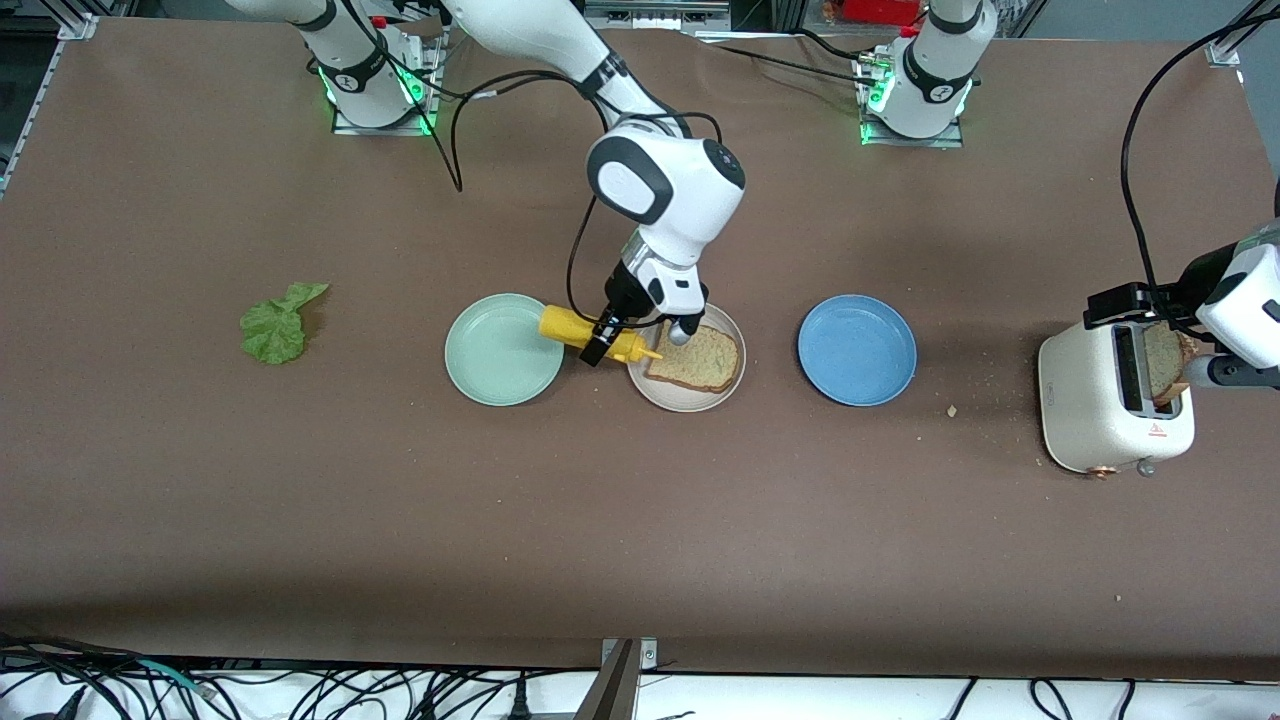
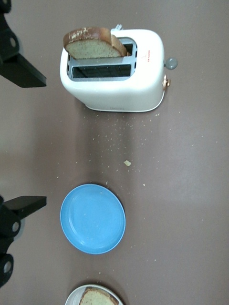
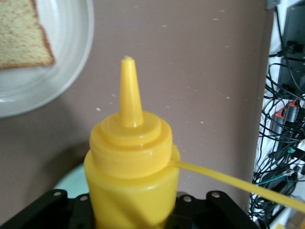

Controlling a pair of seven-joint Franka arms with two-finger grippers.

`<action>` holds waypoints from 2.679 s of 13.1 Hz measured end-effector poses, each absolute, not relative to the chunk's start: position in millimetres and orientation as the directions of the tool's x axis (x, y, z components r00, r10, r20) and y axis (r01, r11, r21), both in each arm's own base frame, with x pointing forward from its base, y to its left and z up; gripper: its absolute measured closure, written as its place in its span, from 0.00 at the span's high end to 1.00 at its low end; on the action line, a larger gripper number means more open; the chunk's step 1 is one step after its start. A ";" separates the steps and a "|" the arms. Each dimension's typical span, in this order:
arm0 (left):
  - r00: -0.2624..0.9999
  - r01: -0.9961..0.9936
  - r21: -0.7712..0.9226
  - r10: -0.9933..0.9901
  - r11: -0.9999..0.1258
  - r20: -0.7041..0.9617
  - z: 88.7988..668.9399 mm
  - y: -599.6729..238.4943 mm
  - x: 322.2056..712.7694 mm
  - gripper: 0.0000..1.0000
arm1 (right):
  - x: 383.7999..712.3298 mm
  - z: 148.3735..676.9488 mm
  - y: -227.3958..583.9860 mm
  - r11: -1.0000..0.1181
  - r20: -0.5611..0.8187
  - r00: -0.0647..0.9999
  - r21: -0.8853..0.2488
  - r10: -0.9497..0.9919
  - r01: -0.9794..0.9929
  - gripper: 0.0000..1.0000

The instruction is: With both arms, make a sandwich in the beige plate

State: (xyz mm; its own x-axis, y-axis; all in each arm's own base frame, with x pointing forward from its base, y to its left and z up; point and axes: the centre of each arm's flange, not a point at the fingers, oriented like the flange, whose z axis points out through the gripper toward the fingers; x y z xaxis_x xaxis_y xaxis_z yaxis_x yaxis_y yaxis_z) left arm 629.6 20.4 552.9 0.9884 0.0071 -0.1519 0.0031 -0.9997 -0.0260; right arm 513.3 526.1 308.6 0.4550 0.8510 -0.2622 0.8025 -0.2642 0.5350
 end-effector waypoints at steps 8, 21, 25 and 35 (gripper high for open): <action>0.995 -0.060 -0.017 -0.058 -0.998 -0.084 579.0 24.5 619.4 1.00 | 599.5 470.1 361.5 -0.285 -0.142 0.324 0.242 0.935 0.927 0.12; 0.999 -0.038 -0.021 -0.038 -0.999 0.032 602.0 16.4 590.9 1.00 | 653.7 489.8 4.5 -0.238 0.509 0.251 -0.091 0.823 0.967 0.12; 0.999 -0.033 0.021 -0.033 -0.999 0.034 601.1 13.6 591.1 1.00 | 656.9 457.7 -41.1 -0.237 0.612 0.265 -0.128 0.745 0.963 0.12; 0.999 -0.035 0.023 -0.035 -0.999 0.004 584.7 12.3 595.6 1.00 | 605.9 283.9 -49.2 -0.224 0.858 0.196 -0.098 0.474 0.970 0.12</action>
